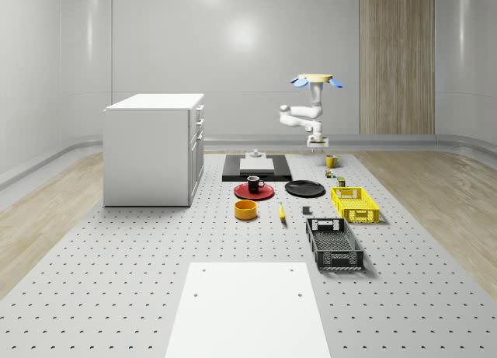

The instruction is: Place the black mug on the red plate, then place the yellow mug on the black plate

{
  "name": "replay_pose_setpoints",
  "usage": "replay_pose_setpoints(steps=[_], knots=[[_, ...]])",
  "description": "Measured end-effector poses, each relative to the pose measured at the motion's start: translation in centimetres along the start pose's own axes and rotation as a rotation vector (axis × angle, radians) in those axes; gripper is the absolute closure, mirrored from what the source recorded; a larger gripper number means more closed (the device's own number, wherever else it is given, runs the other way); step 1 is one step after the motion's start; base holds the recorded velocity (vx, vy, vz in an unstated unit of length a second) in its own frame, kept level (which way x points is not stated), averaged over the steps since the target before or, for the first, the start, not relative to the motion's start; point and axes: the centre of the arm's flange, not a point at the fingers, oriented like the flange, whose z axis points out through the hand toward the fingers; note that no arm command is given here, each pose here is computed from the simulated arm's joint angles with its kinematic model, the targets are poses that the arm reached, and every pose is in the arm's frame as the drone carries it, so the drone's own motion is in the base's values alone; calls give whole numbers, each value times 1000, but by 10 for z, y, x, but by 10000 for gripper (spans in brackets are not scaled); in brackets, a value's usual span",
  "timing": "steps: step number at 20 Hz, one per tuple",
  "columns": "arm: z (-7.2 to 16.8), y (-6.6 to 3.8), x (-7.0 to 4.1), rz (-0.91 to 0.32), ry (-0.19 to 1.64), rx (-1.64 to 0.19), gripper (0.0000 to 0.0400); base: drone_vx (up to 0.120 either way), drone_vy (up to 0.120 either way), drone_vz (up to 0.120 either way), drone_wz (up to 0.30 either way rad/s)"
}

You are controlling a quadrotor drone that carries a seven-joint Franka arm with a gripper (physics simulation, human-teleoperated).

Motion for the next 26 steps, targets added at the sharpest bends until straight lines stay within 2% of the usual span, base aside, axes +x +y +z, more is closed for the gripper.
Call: replay_pose_setpoints(steps=[2, 6, 11, 15, 26], knots=[[0, 0, 0, 0, 0, 0, 0, 0, 120, 0, 0], [0, 0, 0, 0, 0, 0, 0, 0, 120, -110, 0], [0, 0, 0, 0, 0, 0, 0, 0, 120, -8, 0], [3, 0, 0, 0, 0, 0, 0, 0, 10, 0, 0], [36, 0, 0, 0, 0, 0, 0, 0, 0, 0, 0]])
